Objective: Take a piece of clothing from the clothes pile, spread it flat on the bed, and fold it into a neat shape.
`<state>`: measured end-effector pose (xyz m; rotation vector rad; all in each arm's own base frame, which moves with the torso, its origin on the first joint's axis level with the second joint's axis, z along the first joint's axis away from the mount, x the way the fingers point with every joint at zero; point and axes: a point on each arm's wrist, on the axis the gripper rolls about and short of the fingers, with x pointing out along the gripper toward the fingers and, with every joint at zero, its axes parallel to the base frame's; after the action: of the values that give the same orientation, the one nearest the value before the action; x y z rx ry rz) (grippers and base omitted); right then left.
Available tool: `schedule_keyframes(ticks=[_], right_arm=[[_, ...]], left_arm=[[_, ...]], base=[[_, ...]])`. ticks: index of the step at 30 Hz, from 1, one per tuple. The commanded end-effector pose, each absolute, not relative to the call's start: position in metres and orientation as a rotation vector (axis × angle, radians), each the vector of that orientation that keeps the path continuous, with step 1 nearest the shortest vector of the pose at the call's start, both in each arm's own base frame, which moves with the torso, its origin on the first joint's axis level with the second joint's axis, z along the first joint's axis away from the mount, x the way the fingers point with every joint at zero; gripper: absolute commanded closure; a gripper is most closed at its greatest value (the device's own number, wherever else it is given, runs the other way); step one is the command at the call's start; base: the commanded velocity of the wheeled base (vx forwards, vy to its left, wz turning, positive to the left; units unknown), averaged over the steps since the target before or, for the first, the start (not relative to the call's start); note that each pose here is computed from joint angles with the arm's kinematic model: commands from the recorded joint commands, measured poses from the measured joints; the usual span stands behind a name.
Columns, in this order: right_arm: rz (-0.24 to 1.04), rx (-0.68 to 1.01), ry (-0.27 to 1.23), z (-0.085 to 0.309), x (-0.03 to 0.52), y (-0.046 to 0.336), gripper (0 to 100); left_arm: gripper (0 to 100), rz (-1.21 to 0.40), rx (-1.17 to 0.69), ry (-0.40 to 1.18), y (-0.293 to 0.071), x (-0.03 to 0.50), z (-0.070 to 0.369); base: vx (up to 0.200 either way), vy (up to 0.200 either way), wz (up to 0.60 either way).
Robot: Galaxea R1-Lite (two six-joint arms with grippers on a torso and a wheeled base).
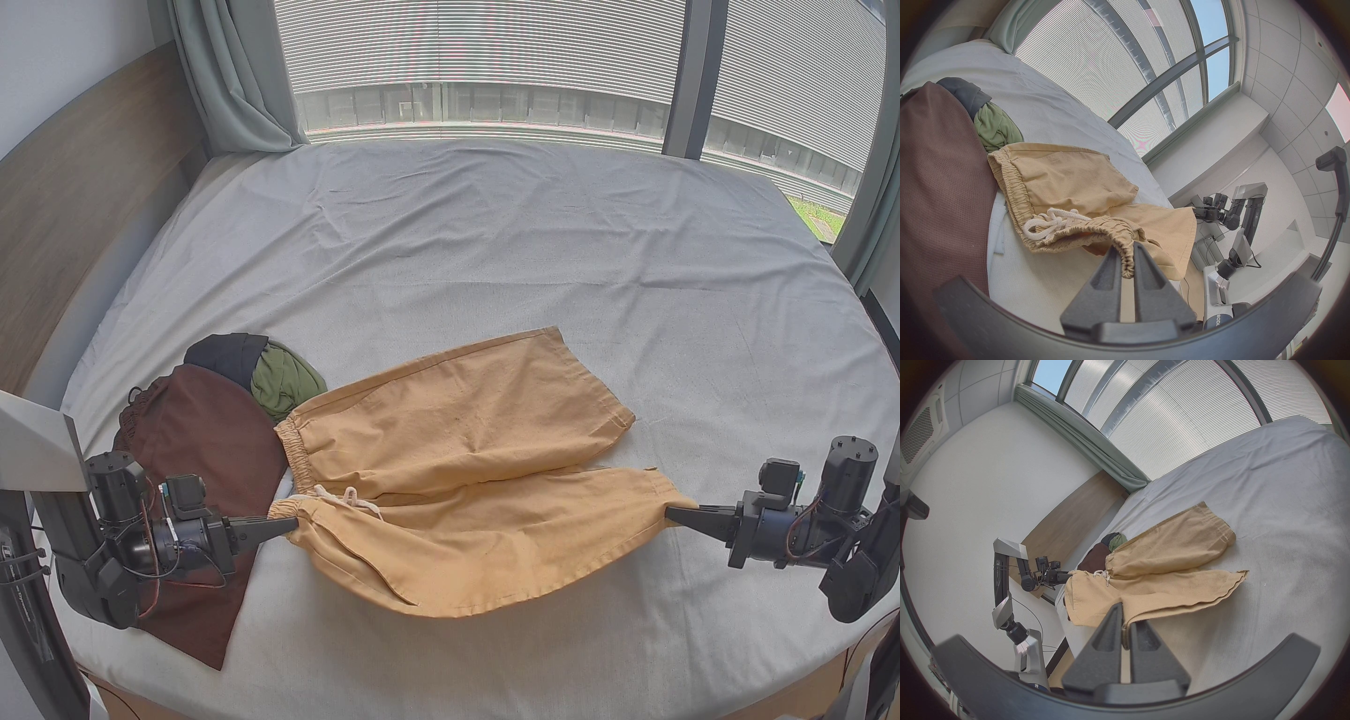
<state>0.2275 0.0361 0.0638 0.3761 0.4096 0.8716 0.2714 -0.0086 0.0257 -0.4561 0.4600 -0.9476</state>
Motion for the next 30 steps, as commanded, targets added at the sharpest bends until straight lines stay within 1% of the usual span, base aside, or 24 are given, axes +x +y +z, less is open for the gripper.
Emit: schedule_keyframes(ticks=[1, 4, 8, 23, 30], right_arm=[[0.885, 0.359, 0.363, 0.075, 0.224, 0.037, 100], [0.887, 0.354, 0.346, 0.079, 0.224, 0.036, 100], [0.888, 0.355, 0.323, 0.084, 0.227, 0.037, 100], [0.885, 0.354, 0.274, 0.096, 0.231, 0.037, 100], [0.884, 0.354, 0.274, 0.096, 0.231, 0.039, 100]], left_arm=[[100, -0.944, -0.451, 0.447, -0.008, 0.274, 0.028], [100, -0.935, -0.475, 0.457, -0.008, 0.276, 0.028], [100, -0.87, -0.493, 0.462, -0.007, 0.283, 0.024], [100, -0.842, -0.485, 0.439, -0.003, 0.287, 0.026], [100, -0.839, -0.479, 0.424, -0.002, 0.289, 0.029]], base=[[0.0, 0.0, 0.0], [0.0, 0.0, 0.0], [0.0, 0.0, 0.0], [0.0, 0.0, 0.0], [0.0, 0.0, 0.0]])
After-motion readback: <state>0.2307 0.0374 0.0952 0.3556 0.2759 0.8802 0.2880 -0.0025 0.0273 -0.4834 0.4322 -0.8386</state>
